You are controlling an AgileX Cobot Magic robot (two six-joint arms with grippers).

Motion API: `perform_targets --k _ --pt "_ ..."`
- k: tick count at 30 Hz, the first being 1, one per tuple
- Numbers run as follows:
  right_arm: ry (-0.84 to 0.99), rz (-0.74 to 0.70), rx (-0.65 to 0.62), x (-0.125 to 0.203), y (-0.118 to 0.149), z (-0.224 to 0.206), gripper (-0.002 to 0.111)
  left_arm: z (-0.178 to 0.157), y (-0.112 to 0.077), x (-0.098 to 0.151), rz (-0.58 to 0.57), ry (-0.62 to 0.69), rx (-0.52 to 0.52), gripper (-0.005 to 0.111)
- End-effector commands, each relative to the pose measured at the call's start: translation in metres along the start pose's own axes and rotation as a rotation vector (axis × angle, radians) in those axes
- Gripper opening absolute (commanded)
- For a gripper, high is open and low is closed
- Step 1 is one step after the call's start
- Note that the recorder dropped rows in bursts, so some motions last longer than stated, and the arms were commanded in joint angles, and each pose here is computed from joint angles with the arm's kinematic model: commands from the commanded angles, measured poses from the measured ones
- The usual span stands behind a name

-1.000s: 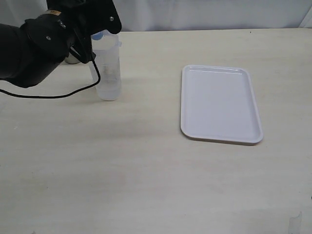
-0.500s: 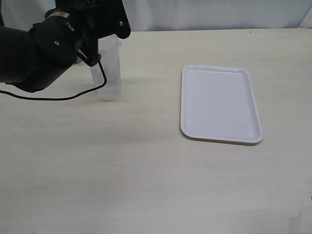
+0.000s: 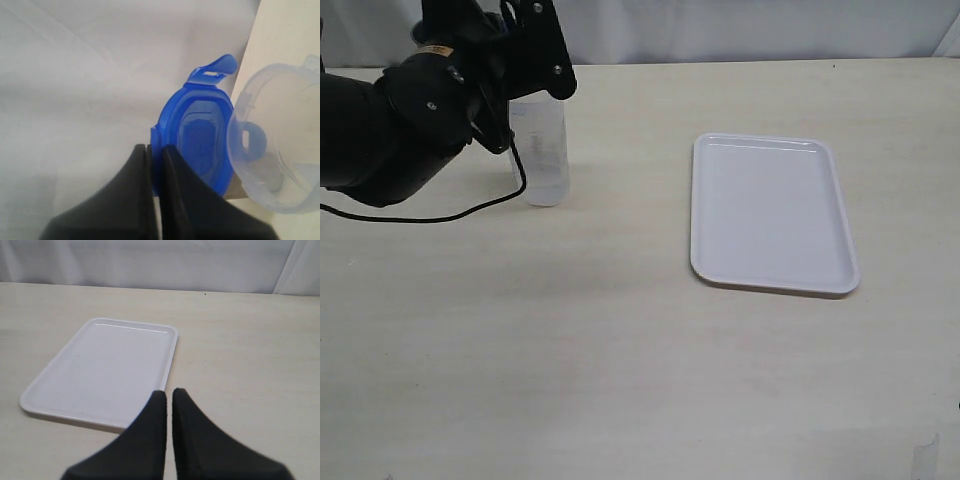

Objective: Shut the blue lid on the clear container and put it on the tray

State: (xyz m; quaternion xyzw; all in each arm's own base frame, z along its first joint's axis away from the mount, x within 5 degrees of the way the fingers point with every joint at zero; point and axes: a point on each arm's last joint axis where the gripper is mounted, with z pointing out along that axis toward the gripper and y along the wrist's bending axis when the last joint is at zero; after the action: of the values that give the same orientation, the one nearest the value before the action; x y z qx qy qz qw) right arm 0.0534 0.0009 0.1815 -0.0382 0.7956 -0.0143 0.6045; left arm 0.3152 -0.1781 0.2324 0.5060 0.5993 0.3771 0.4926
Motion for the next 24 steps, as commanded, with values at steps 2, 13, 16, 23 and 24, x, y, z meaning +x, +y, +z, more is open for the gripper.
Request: perform_targets --k 2,13,16,23,24 --pt "-0.013 0.003 -0.002 -0.0004 0.0002 -0.0001 0.004 -0.0037 0.0039 -0.0014 -0.002 0.002 -0.026 0.0" --pt "-0.013 0.003 -0.002 -0.0004 0.0002 -0.0001 0.004 -0.0037 0.0038 -0.0013 -0.004 0.003 -0.025 0.0" --pt "-0.013 0.003 -0.002 -0.0004 0.0002 -0.0001 0.004 -0.0038 0.0051 -0.0006 -0.004 0.012 -0.04 0.0" --pt "-0.013 0.003 -0.002 -0.0004 0.0002 -0.0001 0.004 -0.0042 0.0101 0.0027 -0.014 0.047 -0.095 0.0" --pt "-0.013 0.003 -0.002 -0.0004 0.0002 -0.0001 0.004 -0.0042 0.01 0.0028 -0.015 0.048 -0.094 0.0"
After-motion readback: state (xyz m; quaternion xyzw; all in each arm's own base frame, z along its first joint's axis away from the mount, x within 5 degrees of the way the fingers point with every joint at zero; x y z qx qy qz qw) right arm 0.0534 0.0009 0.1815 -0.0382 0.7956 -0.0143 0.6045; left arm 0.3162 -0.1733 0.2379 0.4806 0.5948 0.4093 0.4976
